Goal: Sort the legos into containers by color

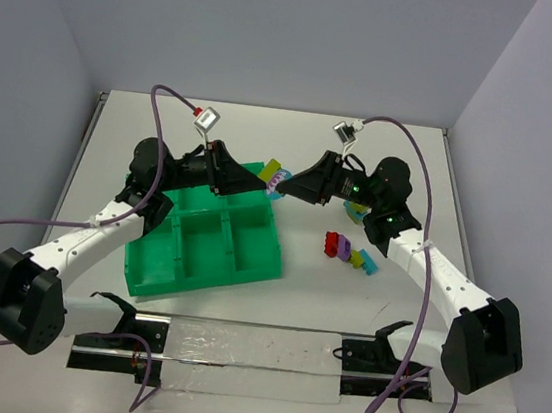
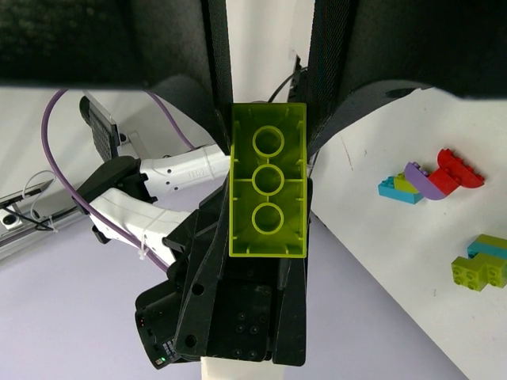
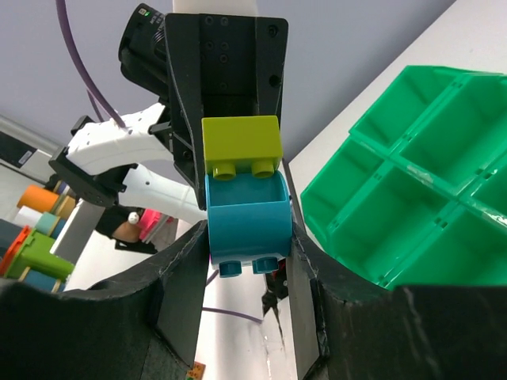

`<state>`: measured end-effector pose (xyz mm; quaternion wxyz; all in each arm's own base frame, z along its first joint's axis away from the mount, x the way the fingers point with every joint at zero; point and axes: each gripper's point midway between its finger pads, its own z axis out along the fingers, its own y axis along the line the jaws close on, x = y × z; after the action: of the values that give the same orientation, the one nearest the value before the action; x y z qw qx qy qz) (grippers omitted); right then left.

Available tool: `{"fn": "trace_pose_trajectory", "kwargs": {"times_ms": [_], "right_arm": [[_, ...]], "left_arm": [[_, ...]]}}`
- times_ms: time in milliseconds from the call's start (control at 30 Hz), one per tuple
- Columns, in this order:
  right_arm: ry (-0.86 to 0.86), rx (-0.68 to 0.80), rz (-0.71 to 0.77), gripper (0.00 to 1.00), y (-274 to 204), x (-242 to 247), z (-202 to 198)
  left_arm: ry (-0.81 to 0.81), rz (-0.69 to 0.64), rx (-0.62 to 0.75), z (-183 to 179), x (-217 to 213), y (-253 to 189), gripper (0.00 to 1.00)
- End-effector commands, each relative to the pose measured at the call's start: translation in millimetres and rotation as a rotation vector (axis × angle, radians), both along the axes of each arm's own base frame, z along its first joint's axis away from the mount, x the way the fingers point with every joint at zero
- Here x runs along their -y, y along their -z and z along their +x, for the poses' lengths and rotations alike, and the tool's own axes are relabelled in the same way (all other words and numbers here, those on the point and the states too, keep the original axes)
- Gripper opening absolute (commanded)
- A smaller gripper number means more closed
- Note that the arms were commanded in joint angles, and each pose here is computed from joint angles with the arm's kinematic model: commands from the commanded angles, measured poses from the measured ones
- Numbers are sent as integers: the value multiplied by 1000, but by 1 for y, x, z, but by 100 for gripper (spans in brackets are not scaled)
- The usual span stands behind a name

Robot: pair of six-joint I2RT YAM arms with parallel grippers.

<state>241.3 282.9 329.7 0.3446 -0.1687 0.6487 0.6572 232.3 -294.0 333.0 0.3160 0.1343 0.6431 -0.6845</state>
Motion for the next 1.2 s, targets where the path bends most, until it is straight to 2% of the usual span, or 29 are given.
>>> {"fn": "trace_pose_trajectory", "kwargs": {"times_ms": [0, 300, 533, 633, 700, 767, 867, 1000, 1167], "right_arm": [[6, 95, 48, 2, -21, 0, -3], [10, 28, -26, 0, 22, 5, -11], [6, 7, -80, 0, 41, 12, -23], [96, -35, -185, 0, 59, 20, -14], [193, -31, -271, 0, 66, 29, -1], [305, -72, -357, 0, 73, 40, 12], [391, -59, -442, 0, 73, 48, 22], [440, -43, -508, 0, 77, 43, 28], [419, -33, -602, 0, 95, 13, 30]], "left_arm": [[-7, -10, 75, -2, -2, -24, 0], [-176, 42, 170, 13, -34, -62, 0], [-295, 70, 133, 28, -63, -61, 0], [-357, 106, 90, 35, -71, -50, 0], [-437, 175, 26, 41, -80, -31, 0], [-578, 295, -130, 51, -100, 12, 0], [-699, 430, -276, 42, -126, 64, 0], [-756, 517, -362, 18, -144, 108, 0], [-727, 646, -483, -10, -153, 165, 0]]}}
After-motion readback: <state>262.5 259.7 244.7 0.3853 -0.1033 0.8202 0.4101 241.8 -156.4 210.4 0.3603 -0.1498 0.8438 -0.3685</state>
